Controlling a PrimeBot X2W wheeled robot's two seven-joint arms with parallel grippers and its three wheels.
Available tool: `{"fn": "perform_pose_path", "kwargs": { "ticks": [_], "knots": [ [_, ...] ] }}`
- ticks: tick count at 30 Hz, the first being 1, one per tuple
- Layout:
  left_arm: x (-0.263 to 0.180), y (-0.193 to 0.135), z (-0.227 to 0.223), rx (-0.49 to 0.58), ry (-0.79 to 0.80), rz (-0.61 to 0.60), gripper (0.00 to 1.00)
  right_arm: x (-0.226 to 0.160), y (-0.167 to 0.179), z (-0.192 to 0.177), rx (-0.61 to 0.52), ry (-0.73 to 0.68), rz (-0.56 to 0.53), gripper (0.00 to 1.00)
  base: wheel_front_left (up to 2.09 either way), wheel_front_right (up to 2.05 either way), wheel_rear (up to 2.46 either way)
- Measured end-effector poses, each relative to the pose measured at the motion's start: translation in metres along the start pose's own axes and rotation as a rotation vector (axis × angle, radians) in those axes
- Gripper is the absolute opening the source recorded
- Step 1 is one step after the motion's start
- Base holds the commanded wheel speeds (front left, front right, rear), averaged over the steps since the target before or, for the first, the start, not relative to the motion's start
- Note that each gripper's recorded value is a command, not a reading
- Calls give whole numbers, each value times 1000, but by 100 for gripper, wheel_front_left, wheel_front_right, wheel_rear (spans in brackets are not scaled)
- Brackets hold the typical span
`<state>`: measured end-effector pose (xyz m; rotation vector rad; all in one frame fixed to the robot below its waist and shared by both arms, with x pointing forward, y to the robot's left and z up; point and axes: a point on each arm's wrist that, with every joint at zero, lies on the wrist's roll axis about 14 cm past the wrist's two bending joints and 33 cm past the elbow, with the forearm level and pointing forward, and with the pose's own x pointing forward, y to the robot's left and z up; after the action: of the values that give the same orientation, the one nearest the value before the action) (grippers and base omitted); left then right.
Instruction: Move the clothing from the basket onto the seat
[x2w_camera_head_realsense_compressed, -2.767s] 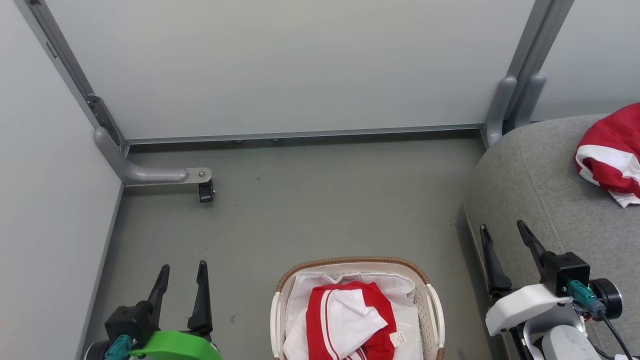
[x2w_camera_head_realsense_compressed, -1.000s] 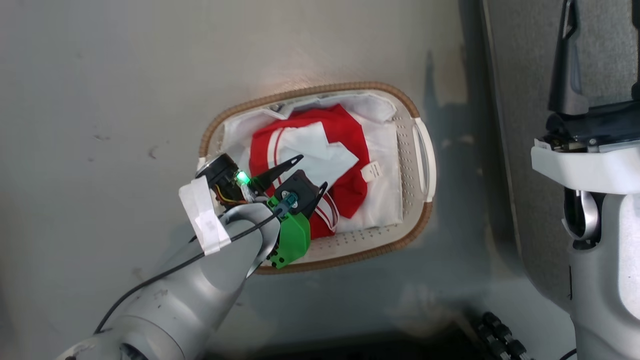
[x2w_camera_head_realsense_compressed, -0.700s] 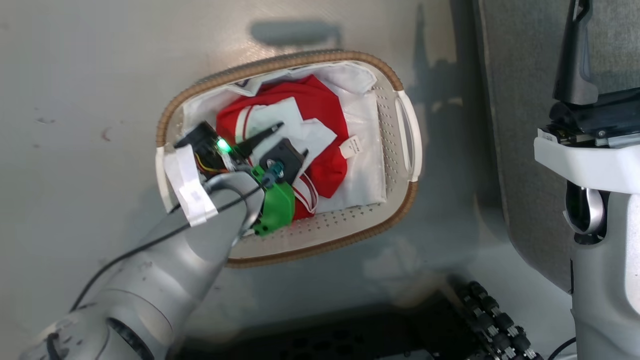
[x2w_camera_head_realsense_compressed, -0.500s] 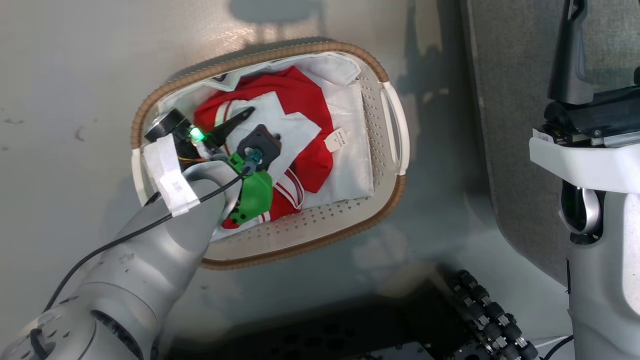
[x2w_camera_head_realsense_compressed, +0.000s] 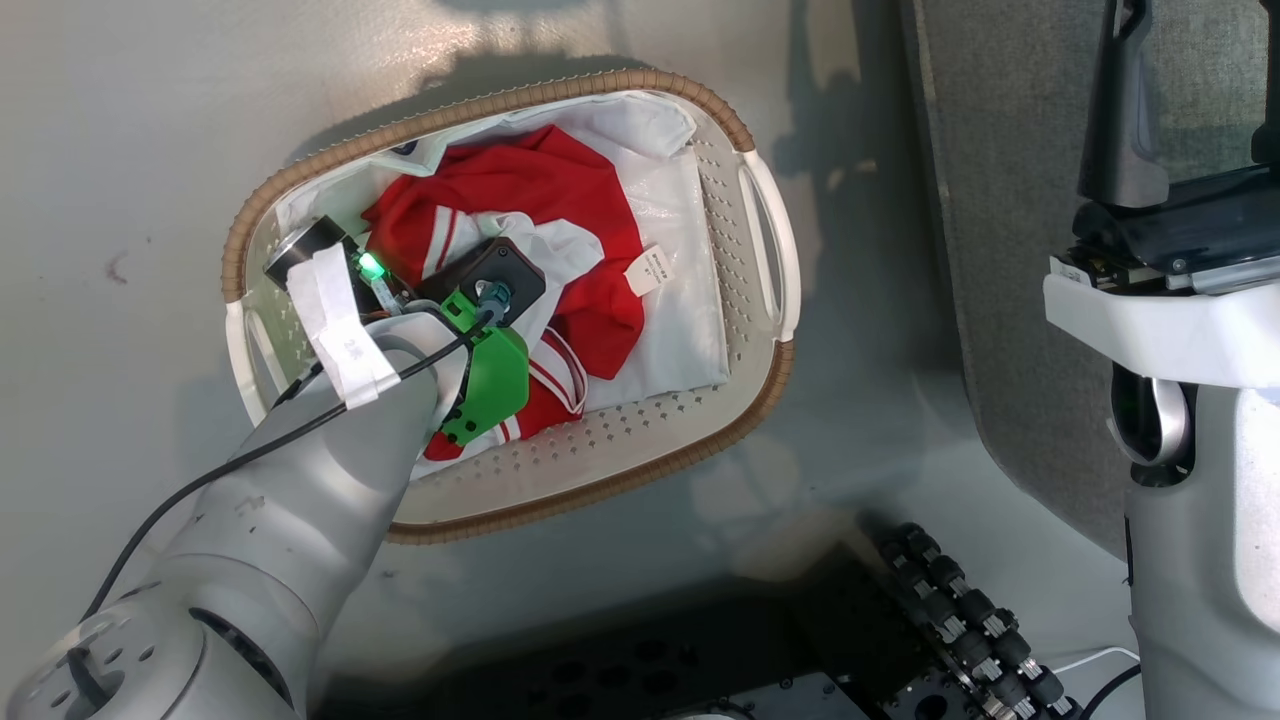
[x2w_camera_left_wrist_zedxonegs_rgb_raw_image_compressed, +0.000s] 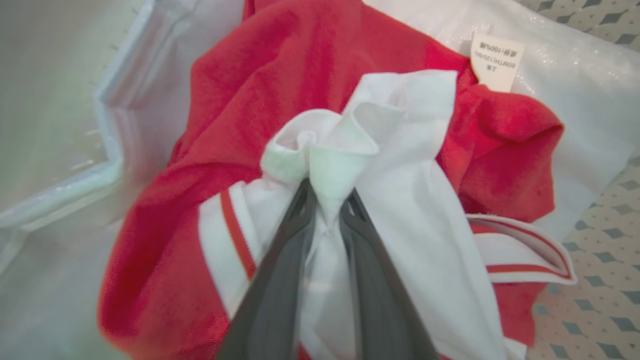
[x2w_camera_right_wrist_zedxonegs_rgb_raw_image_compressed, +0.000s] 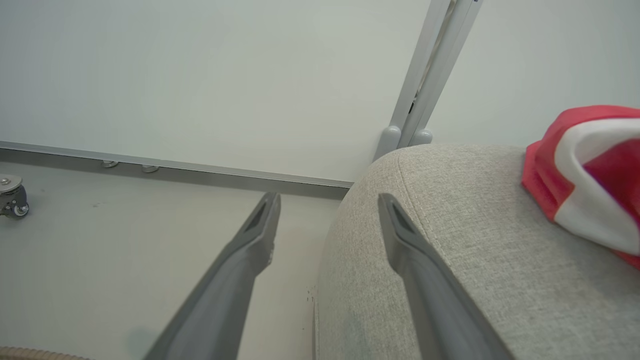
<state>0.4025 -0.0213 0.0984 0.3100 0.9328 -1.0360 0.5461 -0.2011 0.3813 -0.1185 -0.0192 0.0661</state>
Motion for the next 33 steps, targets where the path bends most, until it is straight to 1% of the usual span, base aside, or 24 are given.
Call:
{"fn": "perform_pose_path", "kwargs": {
  "ticks": [4, 7, 14, 17, 19, 23, 26, 31, 33],
  "knots": [
    [-2, 0, 2, -16, -7, 5, 0, 2, 1, 2, 4, -8, 0, 100, 0, 0, 0],
    [-6, 2, 9, -42, -42, 18, 0, 3, 2, 5, 9, -14, 1, 100, 0, 0, 0],
    [-21, 1, 38, -93, -146, 43, 0, 4, 6, 11, 21, -19, 6, 100, 0, 0, 0],
    [-33, -1, 65, -96, -232, 49, 0, 3, 8, 16, 24, -21, 11, 100, 0, 0, 0],
    [-45, 2, 80, -104, -290, 71, 0, 2, 10, 21, 19, -23, 15, 100, 0, 0, 0],
    [-77, 10, 96, -131, -375, 135, 0, -6, 13, 29, 13, -10, 21, 100, 0, 0, 0],
    [-103, 8, 111, -147, -446, 168, 0, -15, 14, 35, 9, 3, 21, 100, 0, 0, 0],
    [-152, 3, 136, -116, -558, 224, 0, -35, 17, 46, 14, 24, 26, 100, 0, 0, 0],
    [-176, 2, 152, -87, -617, 258, 0, -45, 19, 53, 20, 27, 29, 100, 0, 0, 0]
  ]
}}
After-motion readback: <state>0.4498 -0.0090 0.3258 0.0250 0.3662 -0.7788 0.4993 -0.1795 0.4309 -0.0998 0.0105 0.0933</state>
